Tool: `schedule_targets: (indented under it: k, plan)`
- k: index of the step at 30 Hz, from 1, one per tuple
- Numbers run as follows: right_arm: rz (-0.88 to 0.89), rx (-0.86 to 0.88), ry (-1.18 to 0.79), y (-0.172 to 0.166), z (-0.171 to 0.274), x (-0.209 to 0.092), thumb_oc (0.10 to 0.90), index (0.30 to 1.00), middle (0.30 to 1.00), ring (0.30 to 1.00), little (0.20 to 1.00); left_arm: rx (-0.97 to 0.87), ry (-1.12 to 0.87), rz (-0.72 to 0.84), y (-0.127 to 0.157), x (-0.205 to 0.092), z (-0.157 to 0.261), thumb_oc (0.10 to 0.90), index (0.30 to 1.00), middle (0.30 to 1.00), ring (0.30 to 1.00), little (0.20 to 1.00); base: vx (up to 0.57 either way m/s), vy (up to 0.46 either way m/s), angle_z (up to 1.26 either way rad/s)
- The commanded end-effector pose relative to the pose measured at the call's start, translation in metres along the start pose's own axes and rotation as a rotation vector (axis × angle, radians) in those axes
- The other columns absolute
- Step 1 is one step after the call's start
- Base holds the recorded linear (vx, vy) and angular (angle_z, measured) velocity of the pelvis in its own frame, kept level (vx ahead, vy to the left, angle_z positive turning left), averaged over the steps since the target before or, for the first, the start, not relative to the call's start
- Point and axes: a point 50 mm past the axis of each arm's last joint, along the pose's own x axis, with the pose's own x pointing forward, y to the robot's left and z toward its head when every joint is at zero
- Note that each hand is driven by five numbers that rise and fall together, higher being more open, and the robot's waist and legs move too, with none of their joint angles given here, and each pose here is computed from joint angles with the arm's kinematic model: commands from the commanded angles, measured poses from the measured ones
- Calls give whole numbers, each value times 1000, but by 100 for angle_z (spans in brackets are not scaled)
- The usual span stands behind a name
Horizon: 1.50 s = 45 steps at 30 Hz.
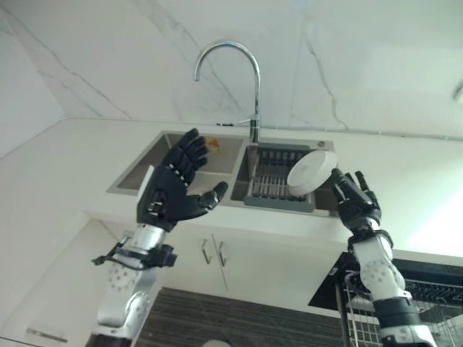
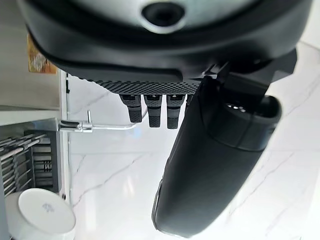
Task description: Place the dishes in the dishwasher.
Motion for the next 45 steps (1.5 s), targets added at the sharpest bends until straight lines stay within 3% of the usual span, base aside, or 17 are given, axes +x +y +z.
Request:
schedule_targets:
  k: [1, 45]
  plan:
    - [198, 78, -185, 55, 48, 13, 800, 900, 900, 900, 900, 52, -195, -56, 2, 25, 38, 800, 900, 900, 900, 900, 0, 0, 0]
    - [95, 47, -57, 48, 47, 37, 800, 900, 900, 900, 900, 77, -170, -58, 7, 30, 43, 800, 900, 900, 900, 900, 1, -1, 1]
